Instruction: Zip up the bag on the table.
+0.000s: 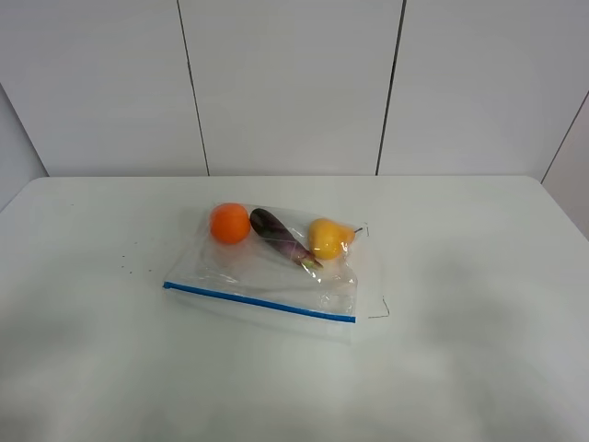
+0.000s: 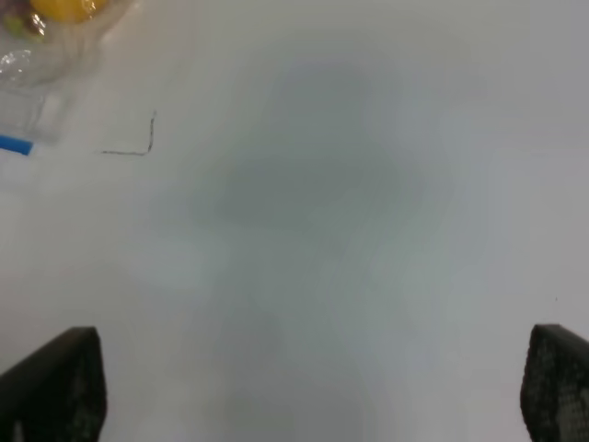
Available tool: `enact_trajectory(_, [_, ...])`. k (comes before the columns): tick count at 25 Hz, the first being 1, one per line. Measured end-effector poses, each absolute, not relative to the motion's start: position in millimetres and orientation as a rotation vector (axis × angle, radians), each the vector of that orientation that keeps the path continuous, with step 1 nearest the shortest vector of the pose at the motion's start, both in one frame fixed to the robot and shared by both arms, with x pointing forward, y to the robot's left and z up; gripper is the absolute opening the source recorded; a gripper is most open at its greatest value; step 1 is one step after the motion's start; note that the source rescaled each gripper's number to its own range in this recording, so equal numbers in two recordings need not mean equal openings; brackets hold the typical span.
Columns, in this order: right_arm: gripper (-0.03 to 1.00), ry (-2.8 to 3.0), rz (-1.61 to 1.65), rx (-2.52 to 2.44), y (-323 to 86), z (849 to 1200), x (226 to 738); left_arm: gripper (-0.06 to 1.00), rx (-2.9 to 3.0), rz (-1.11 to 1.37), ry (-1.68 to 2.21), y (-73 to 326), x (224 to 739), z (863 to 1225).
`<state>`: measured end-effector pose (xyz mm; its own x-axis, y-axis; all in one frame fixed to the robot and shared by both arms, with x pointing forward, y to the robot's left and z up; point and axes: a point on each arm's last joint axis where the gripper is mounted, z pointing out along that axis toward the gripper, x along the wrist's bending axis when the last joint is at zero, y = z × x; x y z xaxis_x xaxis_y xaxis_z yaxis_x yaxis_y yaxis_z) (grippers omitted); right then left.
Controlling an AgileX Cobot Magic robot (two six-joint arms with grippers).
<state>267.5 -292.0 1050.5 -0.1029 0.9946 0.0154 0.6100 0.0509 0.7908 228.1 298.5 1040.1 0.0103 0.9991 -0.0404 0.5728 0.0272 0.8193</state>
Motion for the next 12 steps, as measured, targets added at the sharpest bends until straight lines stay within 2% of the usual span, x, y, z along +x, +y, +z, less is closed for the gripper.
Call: enact_trajectory(12, [1.0,1.682,0.914,1.593,-293.1,1052.3,257.0,1.0,1.622,0.813,1.64,298.5,228.1,1040.1])
